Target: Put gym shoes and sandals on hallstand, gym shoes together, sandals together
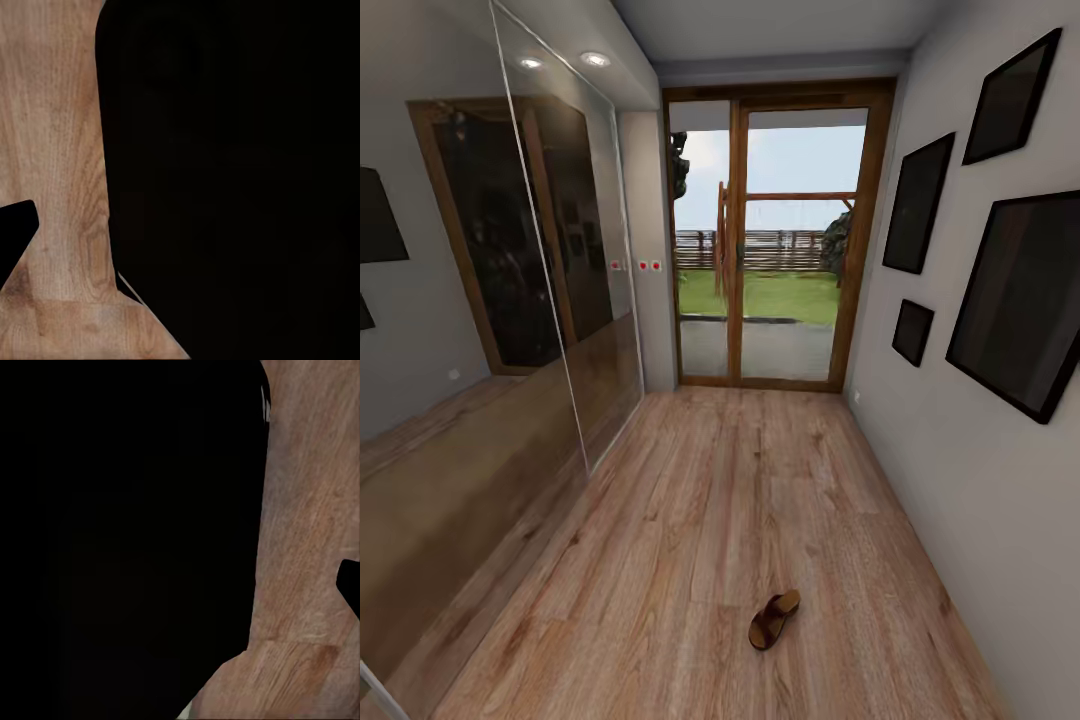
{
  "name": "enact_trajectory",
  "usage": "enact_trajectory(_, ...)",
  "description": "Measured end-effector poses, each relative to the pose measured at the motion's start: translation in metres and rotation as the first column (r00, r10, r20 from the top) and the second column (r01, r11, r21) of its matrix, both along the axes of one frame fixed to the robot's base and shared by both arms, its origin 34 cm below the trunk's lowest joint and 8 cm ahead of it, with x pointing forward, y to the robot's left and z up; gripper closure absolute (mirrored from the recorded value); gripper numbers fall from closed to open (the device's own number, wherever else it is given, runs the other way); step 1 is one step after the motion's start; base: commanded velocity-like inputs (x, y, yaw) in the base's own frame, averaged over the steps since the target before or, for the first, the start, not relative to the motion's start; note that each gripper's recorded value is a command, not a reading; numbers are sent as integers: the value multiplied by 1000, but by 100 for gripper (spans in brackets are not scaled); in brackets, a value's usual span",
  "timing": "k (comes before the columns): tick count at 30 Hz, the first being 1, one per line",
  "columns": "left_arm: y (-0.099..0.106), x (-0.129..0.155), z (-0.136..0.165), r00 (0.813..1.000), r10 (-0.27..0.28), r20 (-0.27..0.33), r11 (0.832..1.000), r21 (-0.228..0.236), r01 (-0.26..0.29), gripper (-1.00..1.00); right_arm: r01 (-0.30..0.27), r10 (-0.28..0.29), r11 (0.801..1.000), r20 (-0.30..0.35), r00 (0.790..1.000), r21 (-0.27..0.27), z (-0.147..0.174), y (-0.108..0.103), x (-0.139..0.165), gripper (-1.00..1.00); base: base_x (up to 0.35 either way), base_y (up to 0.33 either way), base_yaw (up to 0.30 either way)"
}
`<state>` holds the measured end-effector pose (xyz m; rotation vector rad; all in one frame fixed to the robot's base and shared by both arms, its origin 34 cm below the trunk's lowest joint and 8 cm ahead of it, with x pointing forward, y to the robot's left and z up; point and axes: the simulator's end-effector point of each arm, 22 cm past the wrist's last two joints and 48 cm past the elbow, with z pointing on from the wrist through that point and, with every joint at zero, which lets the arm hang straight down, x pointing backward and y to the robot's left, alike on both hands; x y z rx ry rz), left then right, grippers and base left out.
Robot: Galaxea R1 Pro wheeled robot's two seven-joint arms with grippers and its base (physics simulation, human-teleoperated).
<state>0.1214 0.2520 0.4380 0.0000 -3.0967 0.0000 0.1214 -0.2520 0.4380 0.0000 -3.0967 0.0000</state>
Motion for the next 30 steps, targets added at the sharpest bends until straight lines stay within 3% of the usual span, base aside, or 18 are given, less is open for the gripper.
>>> enact_trajectory(5,-2,-1,0,1000,4,1,1000,-3,-4,-100,-3,2,1000,37,999,24,0,20,21,-100,0,0,0)
enact_trajectory(14,-2,1,0,1000,4,7,1000,-3,-4,-100,-3,2,1000,66,998,28,0,24,33,-100,0,0,0)
enact_trajectory(21,-2,9,0,1000,3,27,1000,-3,-2,-100,-5,2,1000,104,995,25,0,22,46,-100,0,0,0)
enact_trajectory(30,9,38,0,993,-5,114,1000,12,4,-100,-8,9,1000,201,980,-4,3,0,81,-100,0,0,0)
